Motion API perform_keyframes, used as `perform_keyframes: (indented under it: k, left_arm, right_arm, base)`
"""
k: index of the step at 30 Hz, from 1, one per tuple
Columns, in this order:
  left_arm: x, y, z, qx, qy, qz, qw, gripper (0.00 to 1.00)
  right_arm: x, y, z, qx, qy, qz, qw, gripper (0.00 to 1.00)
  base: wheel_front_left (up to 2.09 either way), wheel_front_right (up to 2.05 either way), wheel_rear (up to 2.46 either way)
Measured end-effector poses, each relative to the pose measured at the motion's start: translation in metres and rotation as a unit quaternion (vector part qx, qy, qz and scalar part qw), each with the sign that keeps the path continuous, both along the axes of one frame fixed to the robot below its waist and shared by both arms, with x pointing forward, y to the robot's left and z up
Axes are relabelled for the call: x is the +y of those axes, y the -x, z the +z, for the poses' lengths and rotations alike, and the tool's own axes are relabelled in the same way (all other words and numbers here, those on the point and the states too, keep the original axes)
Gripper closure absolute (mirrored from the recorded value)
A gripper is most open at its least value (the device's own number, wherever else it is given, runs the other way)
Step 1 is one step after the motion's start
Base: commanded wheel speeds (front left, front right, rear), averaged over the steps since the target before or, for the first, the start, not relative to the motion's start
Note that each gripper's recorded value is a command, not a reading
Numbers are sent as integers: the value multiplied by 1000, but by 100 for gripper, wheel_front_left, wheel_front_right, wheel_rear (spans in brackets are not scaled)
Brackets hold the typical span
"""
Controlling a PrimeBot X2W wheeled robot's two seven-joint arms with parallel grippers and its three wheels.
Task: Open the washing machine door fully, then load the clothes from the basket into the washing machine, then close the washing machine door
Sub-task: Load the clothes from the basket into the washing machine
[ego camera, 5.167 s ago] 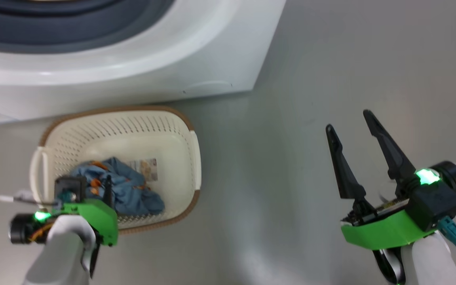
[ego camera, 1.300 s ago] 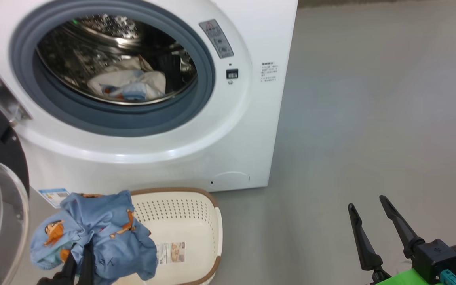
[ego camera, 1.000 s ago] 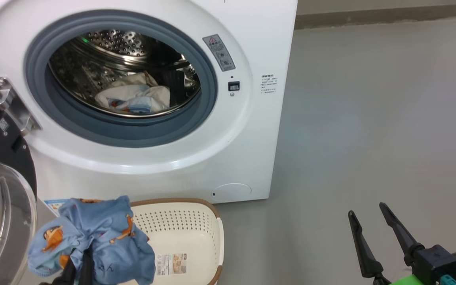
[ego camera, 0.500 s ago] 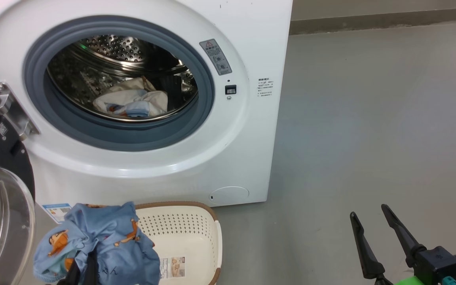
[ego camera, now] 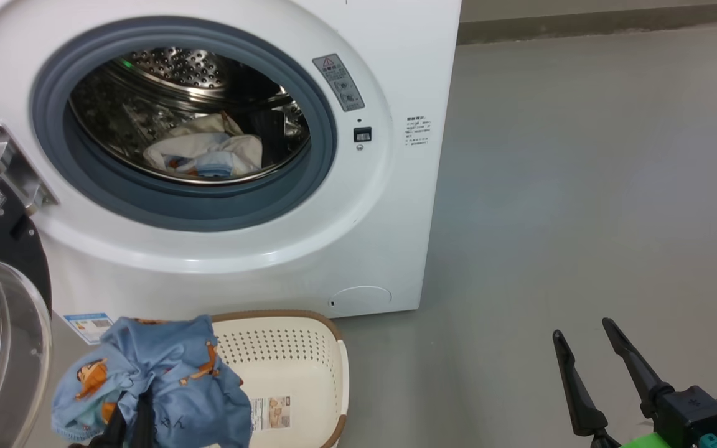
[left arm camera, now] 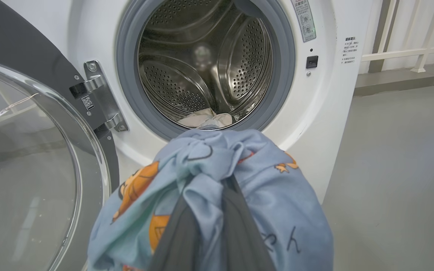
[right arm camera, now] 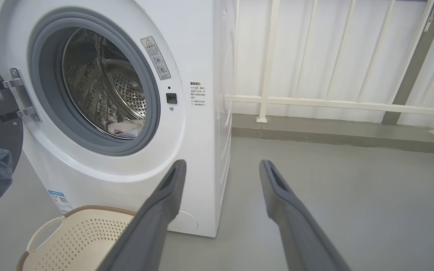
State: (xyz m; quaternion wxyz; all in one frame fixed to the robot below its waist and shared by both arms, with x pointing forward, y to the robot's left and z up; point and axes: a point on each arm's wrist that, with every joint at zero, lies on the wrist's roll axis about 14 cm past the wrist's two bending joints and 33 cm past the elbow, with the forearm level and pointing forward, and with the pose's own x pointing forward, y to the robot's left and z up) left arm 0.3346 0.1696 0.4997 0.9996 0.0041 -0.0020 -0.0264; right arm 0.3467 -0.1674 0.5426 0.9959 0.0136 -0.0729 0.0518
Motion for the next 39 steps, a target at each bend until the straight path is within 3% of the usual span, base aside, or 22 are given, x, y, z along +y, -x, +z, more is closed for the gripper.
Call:
perform_keyframes:
  k: [11, 23, 39]
  left_arm:
    - [-17, -54, -14, 24, 26, -32, 999, 100]
    - [-25, -167, -34, 41, 29, -53, 997, 100]
    - [-20, -318, -77, 131, 20, -80, 988, 100]
  right_arm:
    - [2, -19, -10, 14, -1, 2, 1000, 0]
    - [9, -73, -22, 7, -9, 14, 1000, 0]
    - [-14, -119, -83, 59, -41, -16, 997, 0]
  base:
    - [0, 0, 0]
    - [0, 0, 0]
    - [0, 0, 0]
